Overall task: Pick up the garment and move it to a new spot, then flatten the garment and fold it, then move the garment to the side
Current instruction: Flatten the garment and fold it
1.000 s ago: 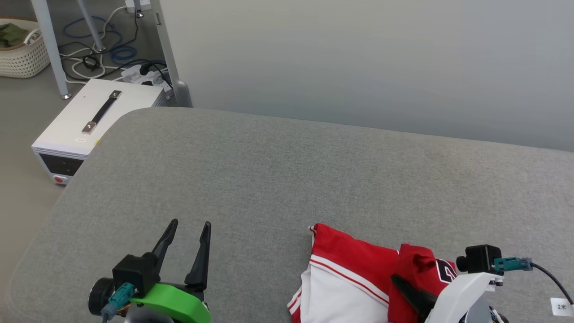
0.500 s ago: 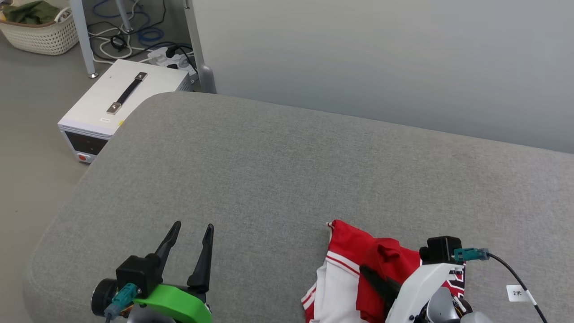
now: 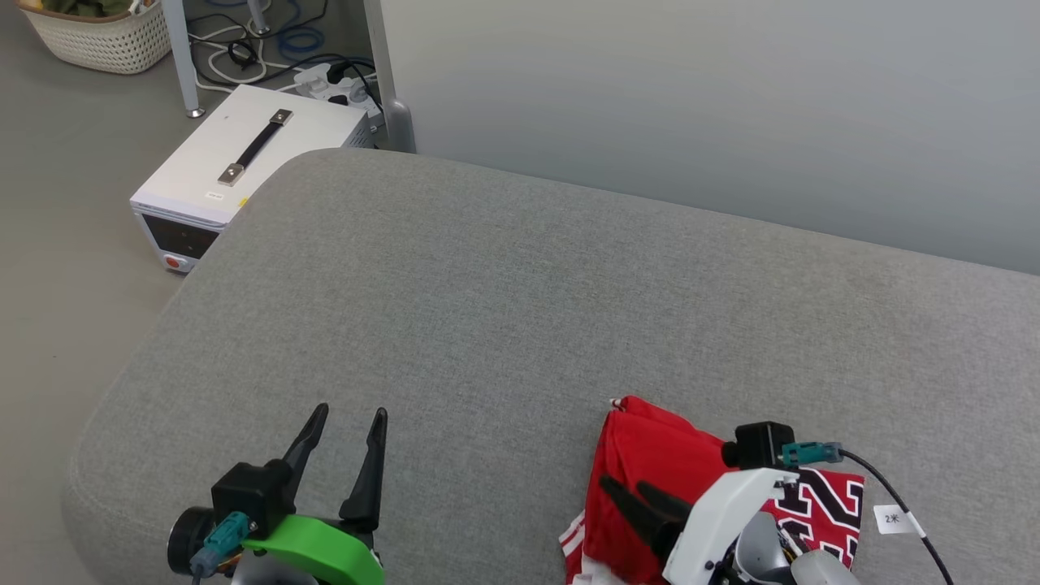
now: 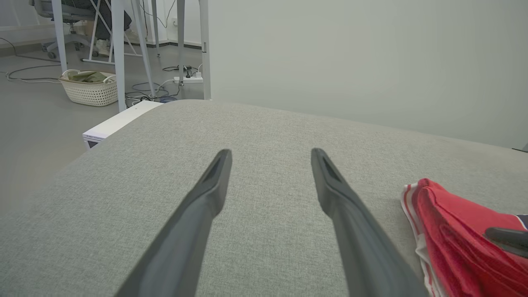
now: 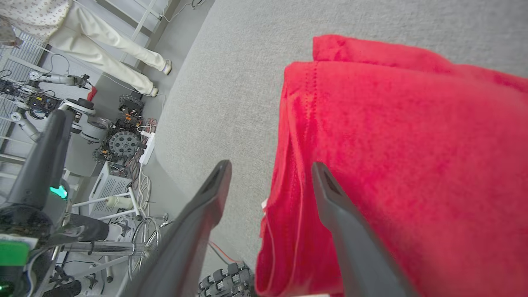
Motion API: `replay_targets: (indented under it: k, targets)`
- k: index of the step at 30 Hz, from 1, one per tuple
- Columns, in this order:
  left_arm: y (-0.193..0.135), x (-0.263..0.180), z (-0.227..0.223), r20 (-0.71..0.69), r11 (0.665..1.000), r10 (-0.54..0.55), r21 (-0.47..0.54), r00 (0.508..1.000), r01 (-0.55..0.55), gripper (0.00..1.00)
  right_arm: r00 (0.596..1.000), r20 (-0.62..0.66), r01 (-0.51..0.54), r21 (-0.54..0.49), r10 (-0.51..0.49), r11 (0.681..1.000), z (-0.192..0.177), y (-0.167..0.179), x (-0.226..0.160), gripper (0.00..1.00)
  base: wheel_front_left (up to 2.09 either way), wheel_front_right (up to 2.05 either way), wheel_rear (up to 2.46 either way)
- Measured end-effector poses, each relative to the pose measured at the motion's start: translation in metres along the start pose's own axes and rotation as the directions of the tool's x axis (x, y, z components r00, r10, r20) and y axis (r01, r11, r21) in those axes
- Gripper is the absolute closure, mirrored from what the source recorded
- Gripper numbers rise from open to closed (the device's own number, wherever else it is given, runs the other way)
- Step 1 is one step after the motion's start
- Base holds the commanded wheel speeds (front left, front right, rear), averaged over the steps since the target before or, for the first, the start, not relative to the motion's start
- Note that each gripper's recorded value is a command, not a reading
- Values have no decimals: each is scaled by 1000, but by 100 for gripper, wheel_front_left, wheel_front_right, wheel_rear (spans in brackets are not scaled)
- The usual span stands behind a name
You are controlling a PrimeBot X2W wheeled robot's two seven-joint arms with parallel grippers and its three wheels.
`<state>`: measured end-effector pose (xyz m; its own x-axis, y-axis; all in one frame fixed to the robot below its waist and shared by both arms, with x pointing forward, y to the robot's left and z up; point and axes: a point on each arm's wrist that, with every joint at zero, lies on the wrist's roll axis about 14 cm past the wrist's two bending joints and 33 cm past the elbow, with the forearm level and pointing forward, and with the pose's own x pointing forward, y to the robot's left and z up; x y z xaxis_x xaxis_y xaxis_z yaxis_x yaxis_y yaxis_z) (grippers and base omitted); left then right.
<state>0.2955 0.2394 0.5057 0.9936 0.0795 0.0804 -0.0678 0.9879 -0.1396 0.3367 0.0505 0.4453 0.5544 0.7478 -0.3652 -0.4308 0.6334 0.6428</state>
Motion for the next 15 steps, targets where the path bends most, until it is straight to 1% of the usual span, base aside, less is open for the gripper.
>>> replay_targets:
  k: [4, 6, 8, 12, 13, 15]
  targets:
    - [-1, 1, 0, 2, 1000, -7, 0, 1000, 7, 0, 999, 6, -52, 4, 52, 999, 2, 17, 1, 0, 0, 0, 0]
    - [-3, 2, 1, 5, 1000, -14, -1, 1000, 14, 0, 998, 23, -61, -9, 61, 998, 7, 22, -1, 0, 0, 0, 0]
    - [-5, 4, 2, 10, 1000, -21, -1, 1000, 21, 0, 997, 54, -54, -44, 57, 998, 17, 22, -3, 0, 0, 0, 0]
    - [-15, 9, 6, 22, 999, -53, -3, 998, 53, 0, 990, 142, 19, -169, 5, 985, 48, 13, -15, 0, 0, 0, 0]
    - [-18, 11, 7, 26, 998, -62, -4, 998, 62, 0, 987, 159, 44, -216, -9, 975, 55, 9, -20, 0, 0, 0, 0]
    - [-23, 14, 9, 34, 997, -79, -7, 996, 79, 0, 981, 189, 105, -324, -44, 940, 70, -2, -32, 0, 0, 0, 0]
